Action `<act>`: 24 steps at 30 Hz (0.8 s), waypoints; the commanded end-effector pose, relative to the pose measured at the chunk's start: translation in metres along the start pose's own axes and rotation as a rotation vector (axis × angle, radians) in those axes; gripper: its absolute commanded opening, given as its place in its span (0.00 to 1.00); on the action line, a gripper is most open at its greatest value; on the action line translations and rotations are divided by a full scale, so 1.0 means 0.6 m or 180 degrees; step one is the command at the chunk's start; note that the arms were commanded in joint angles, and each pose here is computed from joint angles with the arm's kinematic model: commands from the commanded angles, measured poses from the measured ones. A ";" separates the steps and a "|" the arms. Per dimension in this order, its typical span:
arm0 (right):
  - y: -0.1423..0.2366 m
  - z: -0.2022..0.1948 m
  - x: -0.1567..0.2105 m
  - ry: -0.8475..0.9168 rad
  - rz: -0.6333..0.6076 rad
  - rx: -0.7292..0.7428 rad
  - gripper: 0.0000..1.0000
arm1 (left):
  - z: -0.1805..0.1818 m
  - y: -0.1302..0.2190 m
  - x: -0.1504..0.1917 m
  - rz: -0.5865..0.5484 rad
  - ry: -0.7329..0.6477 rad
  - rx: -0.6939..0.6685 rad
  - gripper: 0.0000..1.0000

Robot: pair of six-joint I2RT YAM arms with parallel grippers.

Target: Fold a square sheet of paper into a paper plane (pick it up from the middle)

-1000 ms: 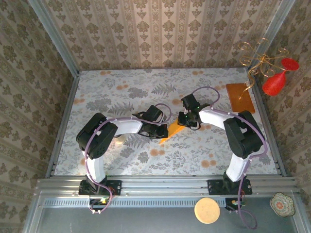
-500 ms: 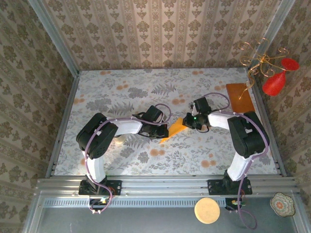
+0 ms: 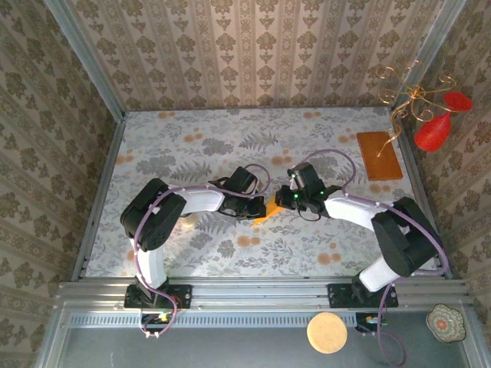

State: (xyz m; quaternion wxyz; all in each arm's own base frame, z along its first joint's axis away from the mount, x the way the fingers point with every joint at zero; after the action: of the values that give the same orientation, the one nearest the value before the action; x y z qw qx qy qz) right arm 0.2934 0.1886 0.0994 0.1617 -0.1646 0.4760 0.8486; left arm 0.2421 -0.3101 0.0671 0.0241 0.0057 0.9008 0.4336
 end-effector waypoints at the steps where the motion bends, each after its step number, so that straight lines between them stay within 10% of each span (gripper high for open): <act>1: -0.028 0.000 0.011 -0.0189 0.0041 -0.0003 0.00 | 0.063 -0.024 0.038 0.0301 0.0306 -0.0474 0.00; 11: -0.076 0.012 0.046 -0.0301 0.0171 0.0043 0.00 | 0.064 -0.025 0.038 0.0300 0.0339 -0.0467 0.00; 24: -0.034 -0.168 0.026 -0.0798 -0.0395 0.0667 0.00 | 0.101 -0.025 0.062 0.0351 0.0587 -0.0614 0.00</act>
State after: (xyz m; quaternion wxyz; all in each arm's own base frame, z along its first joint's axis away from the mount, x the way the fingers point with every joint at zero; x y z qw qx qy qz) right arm 0.2968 0.1768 0.0562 0.2219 -0.1067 0.4338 0.8667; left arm 0.2438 -0.3109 0.0645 0.0116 -0.0140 0.9082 0.4180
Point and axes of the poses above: each hand's point on the last joint's axis, 136 mm out from that joint toward the fingers, its own y axis back along the fingers, its own z axis along the line the jaws close on, x = y × z, the point moved 6 cm from there along y, back along the fingers, and after that the axes turned 9 degrees about y, right-handed, at the moved point
